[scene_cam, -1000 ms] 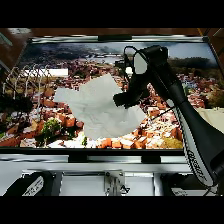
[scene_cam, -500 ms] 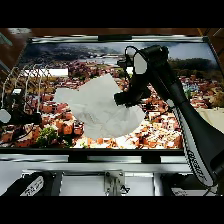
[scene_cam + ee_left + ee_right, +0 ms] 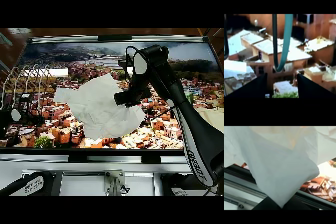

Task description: Fold the shirts.

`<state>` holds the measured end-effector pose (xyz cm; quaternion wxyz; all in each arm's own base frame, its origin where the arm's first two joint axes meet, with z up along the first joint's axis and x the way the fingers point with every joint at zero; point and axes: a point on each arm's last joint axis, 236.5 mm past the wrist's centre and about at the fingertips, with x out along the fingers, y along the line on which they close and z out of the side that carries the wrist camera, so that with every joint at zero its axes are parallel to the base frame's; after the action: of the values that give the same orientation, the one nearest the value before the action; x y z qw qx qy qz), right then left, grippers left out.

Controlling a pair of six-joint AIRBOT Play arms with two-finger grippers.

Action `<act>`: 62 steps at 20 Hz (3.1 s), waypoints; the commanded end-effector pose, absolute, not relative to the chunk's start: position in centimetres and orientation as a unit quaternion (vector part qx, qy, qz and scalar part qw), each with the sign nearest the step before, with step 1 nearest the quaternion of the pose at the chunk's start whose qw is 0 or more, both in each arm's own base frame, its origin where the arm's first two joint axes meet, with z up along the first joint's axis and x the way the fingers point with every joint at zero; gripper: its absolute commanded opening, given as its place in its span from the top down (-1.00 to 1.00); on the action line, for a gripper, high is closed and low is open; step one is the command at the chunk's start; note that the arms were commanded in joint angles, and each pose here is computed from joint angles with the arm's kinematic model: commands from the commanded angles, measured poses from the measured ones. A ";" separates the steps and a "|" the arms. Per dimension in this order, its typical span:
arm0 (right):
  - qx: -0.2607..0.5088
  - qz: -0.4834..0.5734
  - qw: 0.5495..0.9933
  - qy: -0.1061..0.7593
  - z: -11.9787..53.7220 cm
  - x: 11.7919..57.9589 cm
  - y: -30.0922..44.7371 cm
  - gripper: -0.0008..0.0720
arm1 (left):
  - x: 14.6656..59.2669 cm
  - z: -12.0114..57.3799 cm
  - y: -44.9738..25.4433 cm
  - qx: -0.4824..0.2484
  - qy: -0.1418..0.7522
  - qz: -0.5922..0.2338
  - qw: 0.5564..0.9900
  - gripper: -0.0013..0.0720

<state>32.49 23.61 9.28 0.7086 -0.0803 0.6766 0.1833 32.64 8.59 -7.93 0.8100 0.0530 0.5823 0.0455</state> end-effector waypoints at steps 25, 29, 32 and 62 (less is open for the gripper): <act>-0.100 0.168 0.668 0.718 9.2 30.0 22.0 0.73 | 36.5 -8.2 9.1 0.058 0.548 0.041 0.833 0.83; -0.102 0.170 0.668 0.718 9.2 30.0 22.0 0.73 | 37.7 -4.6 9.4 0.064 0.521 0.048 0.850 0.83; -0.110 0.155 0.674 0.714 9.1 30.5 21.2 0.73 | 38.0 -1.1 9.9 0.067 0.499 0.058 0.862 0.84; -0.093 0.040 0.724 0.682 11.2 36.8 10.0 0.73 | 10.3 9.3 -11.8 0.207 0.530 -0.382 0.728 0.84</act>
<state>39.61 11.25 11.48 0.7655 -0.0834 0.6357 0.0536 11.36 -12.48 9.42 0.7402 0.1897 0.5249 -0.3749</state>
